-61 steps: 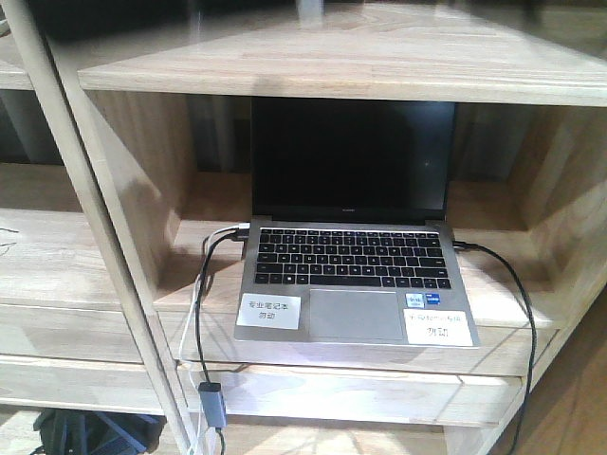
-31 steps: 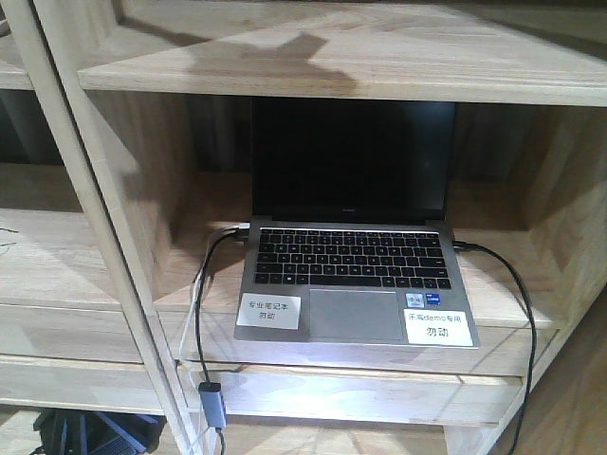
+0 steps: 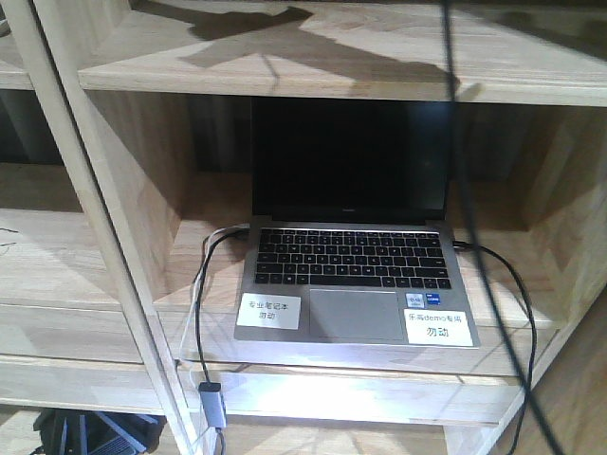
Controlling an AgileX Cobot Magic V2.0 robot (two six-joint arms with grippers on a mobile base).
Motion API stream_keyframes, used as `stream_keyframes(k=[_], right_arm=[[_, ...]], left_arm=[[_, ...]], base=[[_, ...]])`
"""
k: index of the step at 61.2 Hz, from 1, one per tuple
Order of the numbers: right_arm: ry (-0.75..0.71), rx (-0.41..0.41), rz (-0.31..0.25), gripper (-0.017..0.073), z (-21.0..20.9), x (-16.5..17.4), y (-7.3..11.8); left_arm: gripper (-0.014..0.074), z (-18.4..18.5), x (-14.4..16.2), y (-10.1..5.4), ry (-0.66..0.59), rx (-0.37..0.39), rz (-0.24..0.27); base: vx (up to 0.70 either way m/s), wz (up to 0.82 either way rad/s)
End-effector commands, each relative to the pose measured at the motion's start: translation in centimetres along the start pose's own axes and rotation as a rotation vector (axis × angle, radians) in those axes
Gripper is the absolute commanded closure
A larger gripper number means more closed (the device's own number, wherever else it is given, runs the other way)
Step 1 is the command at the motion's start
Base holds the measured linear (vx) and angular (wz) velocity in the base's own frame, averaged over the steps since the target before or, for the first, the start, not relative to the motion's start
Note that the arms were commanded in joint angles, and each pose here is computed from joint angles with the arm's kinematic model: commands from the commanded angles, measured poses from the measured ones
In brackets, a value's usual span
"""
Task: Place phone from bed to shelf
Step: 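Lower the phone onto the upper shelf and open the right gripper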
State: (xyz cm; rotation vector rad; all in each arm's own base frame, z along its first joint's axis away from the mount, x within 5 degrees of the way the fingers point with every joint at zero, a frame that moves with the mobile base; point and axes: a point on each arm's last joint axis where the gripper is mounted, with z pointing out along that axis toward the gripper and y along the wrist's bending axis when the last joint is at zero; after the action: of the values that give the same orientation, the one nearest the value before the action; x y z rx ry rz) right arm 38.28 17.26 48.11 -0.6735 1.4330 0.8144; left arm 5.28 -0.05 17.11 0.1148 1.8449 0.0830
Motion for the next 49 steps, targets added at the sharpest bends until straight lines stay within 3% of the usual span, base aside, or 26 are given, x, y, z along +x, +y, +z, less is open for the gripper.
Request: stream_keyframes(k=[1,21,49], right_arm=[[-0.064,-0.002,-0.014,0.0561,-0.8,-2.1,0.8],[0.063,0.028,-0.078,0.0561,0.7,1.0,-0.9],[0.110,0.071,-0.059,0.0560,2.2,3.7,-2.9]], left_arm=[[0.0592,-0.3,-1.4,0.1,-0.101,-0.005,-0.013],[0.0592,-0.3,-1.4,0.1,-0.101,-0.005,-0.013],[0.0592,-0.3,-1.4,0.1,-0.101,-0.005,-0.013]], base=[[0.00,0.00],[0.00,0.00],[0.00,0.00]])
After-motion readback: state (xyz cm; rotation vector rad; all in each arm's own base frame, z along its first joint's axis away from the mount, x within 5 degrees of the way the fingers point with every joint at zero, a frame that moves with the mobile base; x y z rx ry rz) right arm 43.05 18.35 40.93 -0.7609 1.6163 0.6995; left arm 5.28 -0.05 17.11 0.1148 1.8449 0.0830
